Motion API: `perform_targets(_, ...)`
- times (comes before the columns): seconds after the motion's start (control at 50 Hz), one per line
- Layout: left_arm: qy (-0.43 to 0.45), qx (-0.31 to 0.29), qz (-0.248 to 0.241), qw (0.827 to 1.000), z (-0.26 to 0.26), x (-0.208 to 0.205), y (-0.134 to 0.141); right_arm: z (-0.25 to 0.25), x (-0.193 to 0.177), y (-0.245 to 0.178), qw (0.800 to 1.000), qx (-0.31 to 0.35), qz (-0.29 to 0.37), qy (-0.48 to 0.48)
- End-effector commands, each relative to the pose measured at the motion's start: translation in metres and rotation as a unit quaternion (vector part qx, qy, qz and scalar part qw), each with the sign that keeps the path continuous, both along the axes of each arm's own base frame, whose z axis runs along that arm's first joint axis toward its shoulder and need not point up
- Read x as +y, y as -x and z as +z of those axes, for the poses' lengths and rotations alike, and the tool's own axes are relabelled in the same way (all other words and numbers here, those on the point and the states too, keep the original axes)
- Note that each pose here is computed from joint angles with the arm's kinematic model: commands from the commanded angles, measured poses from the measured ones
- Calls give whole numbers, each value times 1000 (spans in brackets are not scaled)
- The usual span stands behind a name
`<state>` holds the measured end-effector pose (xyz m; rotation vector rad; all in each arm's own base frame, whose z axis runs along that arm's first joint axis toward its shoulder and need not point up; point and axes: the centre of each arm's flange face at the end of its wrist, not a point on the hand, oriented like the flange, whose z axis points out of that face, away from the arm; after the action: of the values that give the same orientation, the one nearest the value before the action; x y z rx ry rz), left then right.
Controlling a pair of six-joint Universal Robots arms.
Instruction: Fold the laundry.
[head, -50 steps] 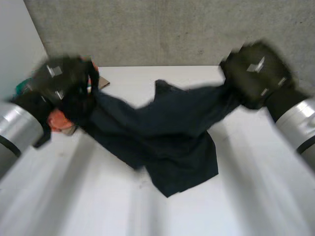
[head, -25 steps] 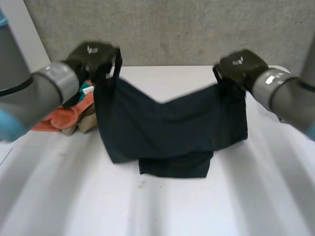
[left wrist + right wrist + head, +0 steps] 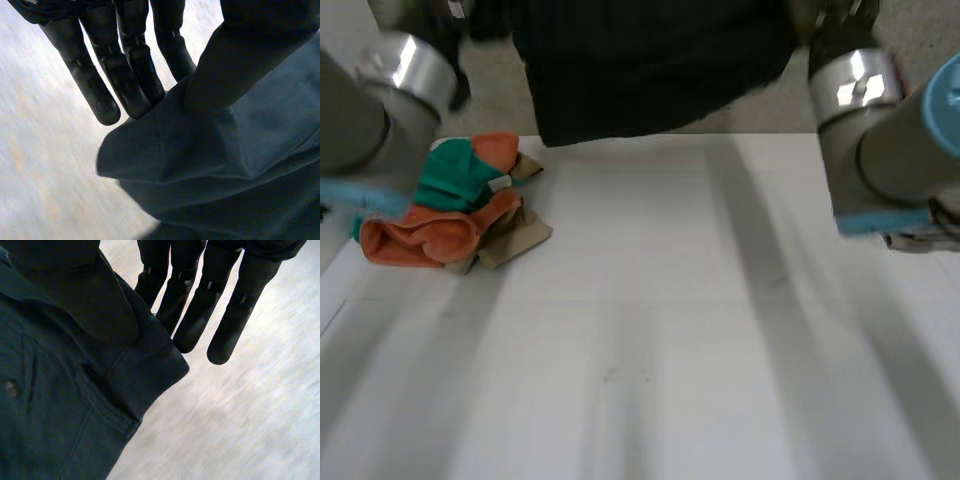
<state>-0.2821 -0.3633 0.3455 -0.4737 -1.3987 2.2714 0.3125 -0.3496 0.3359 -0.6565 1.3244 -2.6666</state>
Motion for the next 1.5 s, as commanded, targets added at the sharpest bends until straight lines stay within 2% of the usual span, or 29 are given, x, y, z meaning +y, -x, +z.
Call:
perform_targets(0.02,-133,-87,-61,985,-100,37,3,-94,12,1,977,110,18,-180)
perform_targets(0.12,-218,-173,-72,958,-168,77,-9,-147,29,4,945,204,29,-256)
perform_targets(0.18,-249,-212,-64,943,-186,93,-19,-166,42,9,919,265,34,-289)
perform_targets(0.2,-269,-235,-59,932,-191,104,-26,-171,51,14,904,295,35,-309)
perform_targets(0.34,-322,-308,-67,893,-174,158,-47,-159,92,41,837,395,41,-377)
perform_targets(0.36,-339,-325,-74,880,-167,173,-52,-153,105,50,817,417,43,-396)
perform_targets(0.4,-351,-340,-82,869,-159,188,-57,-148,122,61,793,440,48,-420)
perform_targets(0.42,-370,-361,-96,851,-152,207,-61,-146,133,66,778,453,52,-432)
perform_targets(0.44,-380,-374,-105,840,-149,217,-63,-143,156,77,743,482,68,-460)
perform_targets(0.48,-402,-401,-126,814,-144,238,-67,-142,179,87,707,510,90,-482)
perform_targets(0.5,-427,-431,-157,779,-138,261,-72,-140,189,90,693,524,104,-484)
perform_targets(0.52,-436,-442,-170,765,-136,270,-74,-139,204,94,680,544,134,-472)
perform_targets(0.58,-445,-473,-217,729,-125,293,-76,-137,217,95,676,560,169,-447)
perform_targets(0.64,-402,-479,-216,750,-122,283,-71,-137,218,93,683,544,187,-449)
perform_targets(0.66,-377,-475,-204,768,-122,269,-68,-137,214,92,687,538,188,-452)
perform_targets(0.72,-332,-467,-177,800,-125,237,-59,-137,185,82,727,490,163,-454)
perform_targets(0.74,-303,-458,-154,822,-128,213,-51,-135,166,75,756,452,138,-453)
perform_targets(0.8,-263,-437,-123,851,-128,180,-38,-136,133,70,792,396,87,-457)
perform_targets(0.82,-235,-418,-100,872,-128,158,-27,-139,114,69,810,366,55,-456)
perform_targets(0.86,-211,-401,-80,888,-129,136,-17,-142,96,68,825,347,19,-445)
perform_targets(0.88,-187,-381,-60,904,-130,115,-8,-143,88,67,832,341,4,-438)
perform_targets(0.9,-175,-371,-49,911,-131,104,-3,-145,74,65,845,336,-21,-416)
perform_targets(0.96,-130,-342,-23,930,-136,69,15,-150,56,59,862,331,-50,-381)
perform_targets(1.06,-84,-321,1,943,-149,29,39,-167,20,43,893,318,-95,-304)
perform_targets(1.12,-73,-311,16,948,-162,6,50,-176,10,35,900,313,-110,-282)
perform_targets(1.24,-76,-288,18,955,-170,-10,62,-184,-12,21,925,270,-153,-222)
perform_targets(1.36,-86,-226,19,970,-137,5,61,-151,-3,20,957,196,-148,-158)
perform_targets(1.44,-94,-216,13,972,-121,30,53,-120,17,33,964,171,-130,-157)
perform_targets(1.5,-88,-217,2,972,-113,51,43,-113,34,43,960,175,-105,-190)
